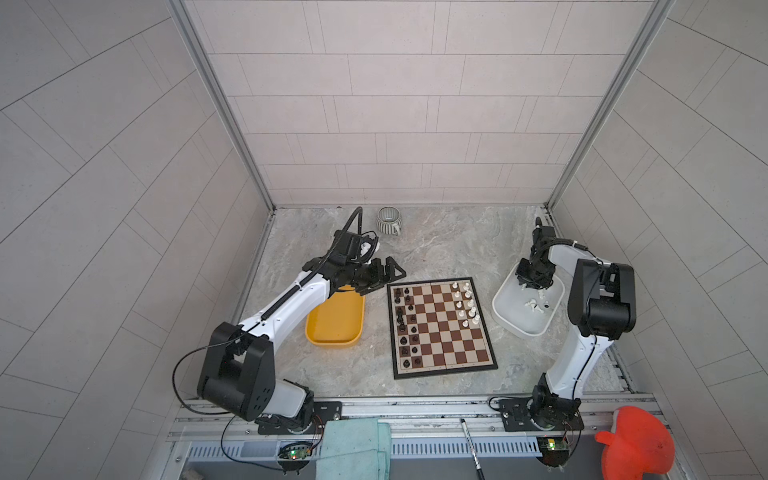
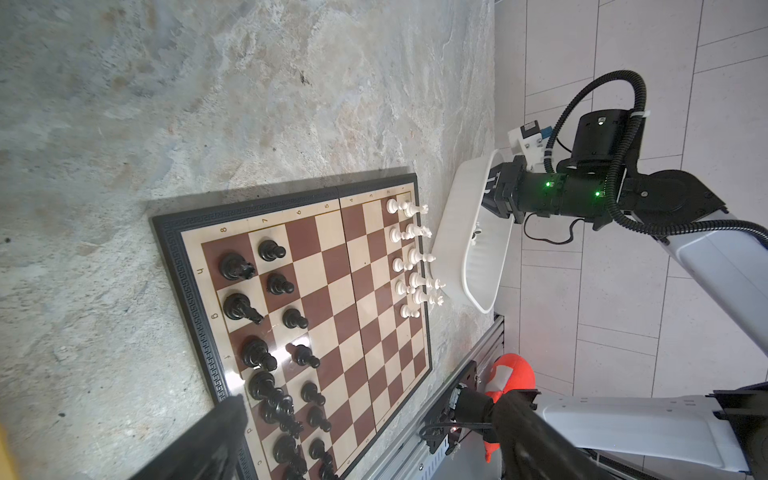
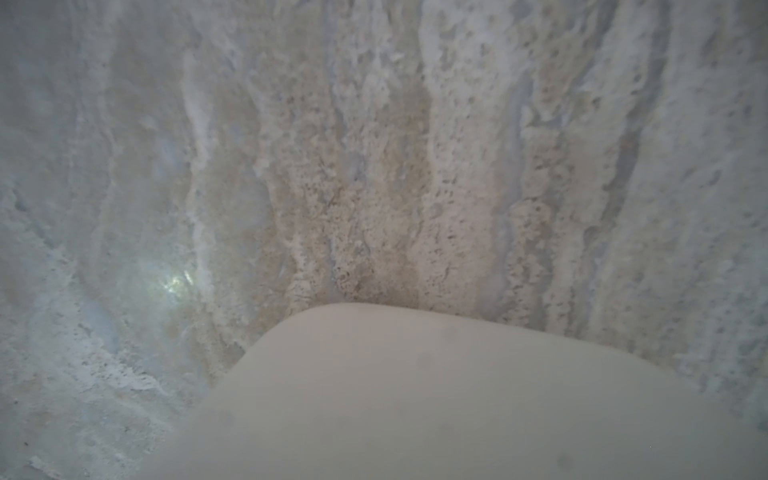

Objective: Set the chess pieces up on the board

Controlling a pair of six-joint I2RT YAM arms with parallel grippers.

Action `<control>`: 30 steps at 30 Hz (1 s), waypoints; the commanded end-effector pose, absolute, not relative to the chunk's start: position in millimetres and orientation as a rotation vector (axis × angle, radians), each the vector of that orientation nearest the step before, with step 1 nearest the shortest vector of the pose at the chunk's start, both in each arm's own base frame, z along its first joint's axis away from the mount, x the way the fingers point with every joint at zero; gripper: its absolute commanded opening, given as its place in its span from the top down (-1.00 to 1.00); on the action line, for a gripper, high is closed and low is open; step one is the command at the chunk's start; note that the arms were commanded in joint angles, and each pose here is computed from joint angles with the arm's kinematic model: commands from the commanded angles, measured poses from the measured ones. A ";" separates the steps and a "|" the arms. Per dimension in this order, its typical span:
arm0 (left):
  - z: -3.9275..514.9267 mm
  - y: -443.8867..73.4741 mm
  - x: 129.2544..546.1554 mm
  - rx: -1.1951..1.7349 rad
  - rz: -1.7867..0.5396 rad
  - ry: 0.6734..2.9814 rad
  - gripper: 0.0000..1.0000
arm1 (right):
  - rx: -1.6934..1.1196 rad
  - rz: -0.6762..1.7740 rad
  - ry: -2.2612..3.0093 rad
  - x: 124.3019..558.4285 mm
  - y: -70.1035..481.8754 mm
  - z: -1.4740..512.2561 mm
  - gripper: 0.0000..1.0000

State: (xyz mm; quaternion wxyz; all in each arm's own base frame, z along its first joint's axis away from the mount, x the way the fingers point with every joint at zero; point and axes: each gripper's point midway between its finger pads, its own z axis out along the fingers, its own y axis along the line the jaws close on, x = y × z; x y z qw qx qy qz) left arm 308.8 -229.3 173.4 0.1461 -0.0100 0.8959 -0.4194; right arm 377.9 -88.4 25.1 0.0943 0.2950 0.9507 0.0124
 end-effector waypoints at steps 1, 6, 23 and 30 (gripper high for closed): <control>178.9 -228.6 307.6 -0.022 -1.227 2.554 -1.00 | 0.914 0.029 2.840 368.5 -89.4 15.9 0.58; 178.6 -228.7 308.0 -0.026 -1.230 2.552 -1.00 | 0.918 0.035 2.836 368.0 -90.1 16.6 0.65; 210.4 -267.1 330.9 0.069 -1.272 2.335 -0.85 | 1.120 0.510 2.474 362.7 -57.4 110.1 0.96; 228.9 -317.6 338.1 0.178 -1.275 2.193 -0.75 | 1.006 0.847 2.287 357.8 10.6 182.2 0.99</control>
